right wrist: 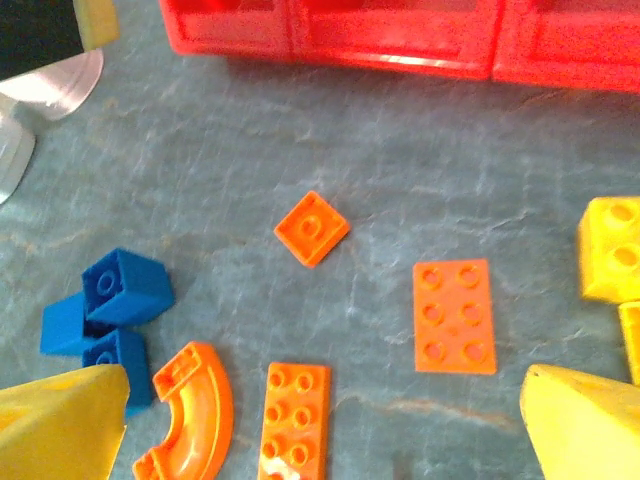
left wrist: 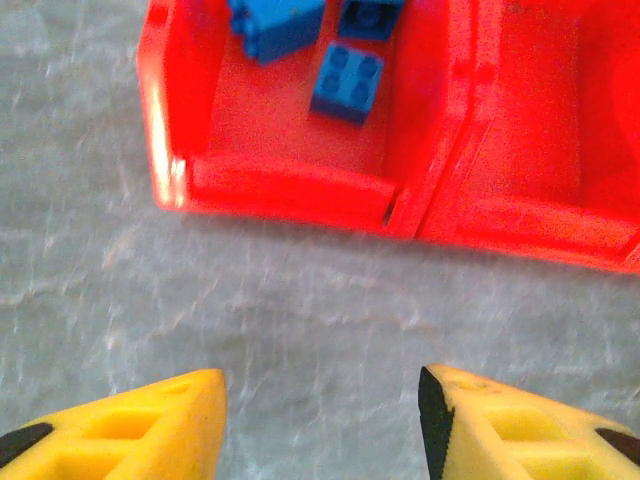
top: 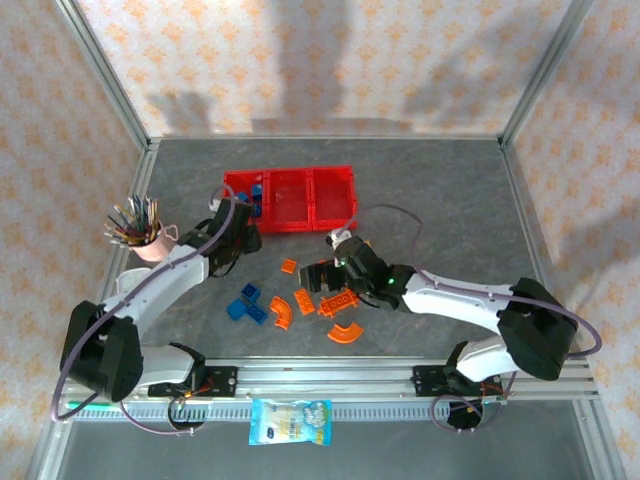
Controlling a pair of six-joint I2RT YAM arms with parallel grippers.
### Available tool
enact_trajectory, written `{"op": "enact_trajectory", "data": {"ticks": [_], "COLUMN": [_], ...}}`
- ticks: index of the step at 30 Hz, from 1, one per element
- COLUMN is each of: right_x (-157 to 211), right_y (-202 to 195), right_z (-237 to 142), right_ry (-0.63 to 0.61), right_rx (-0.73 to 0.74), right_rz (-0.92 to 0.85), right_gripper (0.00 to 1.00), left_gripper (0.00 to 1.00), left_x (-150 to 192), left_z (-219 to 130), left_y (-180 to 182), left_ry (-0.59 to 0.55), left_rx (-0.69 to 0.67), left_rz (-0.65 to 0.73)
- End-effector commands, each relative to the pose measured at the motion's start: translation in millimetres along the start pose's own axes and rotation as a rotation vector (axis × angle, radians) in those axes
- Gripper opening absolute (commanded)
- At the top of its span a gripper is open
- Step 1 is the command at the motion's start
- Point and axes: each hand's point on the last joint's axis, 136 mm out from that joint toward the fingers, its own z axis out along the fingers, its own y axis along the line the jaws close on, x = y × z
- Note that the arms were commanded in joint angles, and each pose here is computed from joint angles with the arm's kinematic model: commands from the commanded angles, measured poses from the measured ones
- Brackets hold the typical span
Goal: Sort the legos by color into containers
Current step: Pick up the lego from the bottom-left of the table.
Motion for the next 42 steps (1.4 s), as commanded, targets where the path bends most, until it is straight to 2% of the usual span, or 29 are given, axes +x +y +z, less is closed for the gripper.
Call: {"op": "enact_trajectory", "data": {"ticks": [1, 11, 20, 24, 35, 37, 42], "right_x": [-1.6, 23.2, 30.4, 30.0, 28.0, 28.0, 26.8], "right_y": [15.1, 16.6, 5.7, 4.3, 4.8, 4.5, 4.0], "right_z": [-3.1, 6.7, 7.6, 8.1, 11.3, 11.3, 10.2], "right_ry": [-0.037, -0.034, -0.037, -0.041, -0.039, -0.039, -0.044], "right_rx": [-0.052, -0.087, -0.052, -0.046, -0.036, -0.035, -0.030], "right_rz": [-0.009, 0.090, 0.118, 0.120, 0.111, 0.113, 0.113], "right_gripper": [1.00, 1.00, 1.00, 1.00, 1.00, 1.00, 1.00], "left_gripper": [0.57, 0.62, 0.64, 0.64, 0.59, 0.55, 0.48], "left_x": [30.6, 87.3, 111.8, 114.9, 123.6, 122.0, 125.4], "left_z": [-3.5, 9.8, 17.3, 13.4, 7.0, 7.7, 11.6], "left_y": [14.1, 14.1, -1.3, -2.0, 1.4, 5.8, -0.3], "left_ry": [0.051, 0.170, 0.244, 0.243, 0.256, 0.247, 0.257], "left_rx": [-0.035, -0.018, 0.025, 0.014, -0.059, -0.091, -0.062], "left_rz": [-0.024, -0.015, 0.040, 0.057, 0.112, 0.114, 0.106]}}
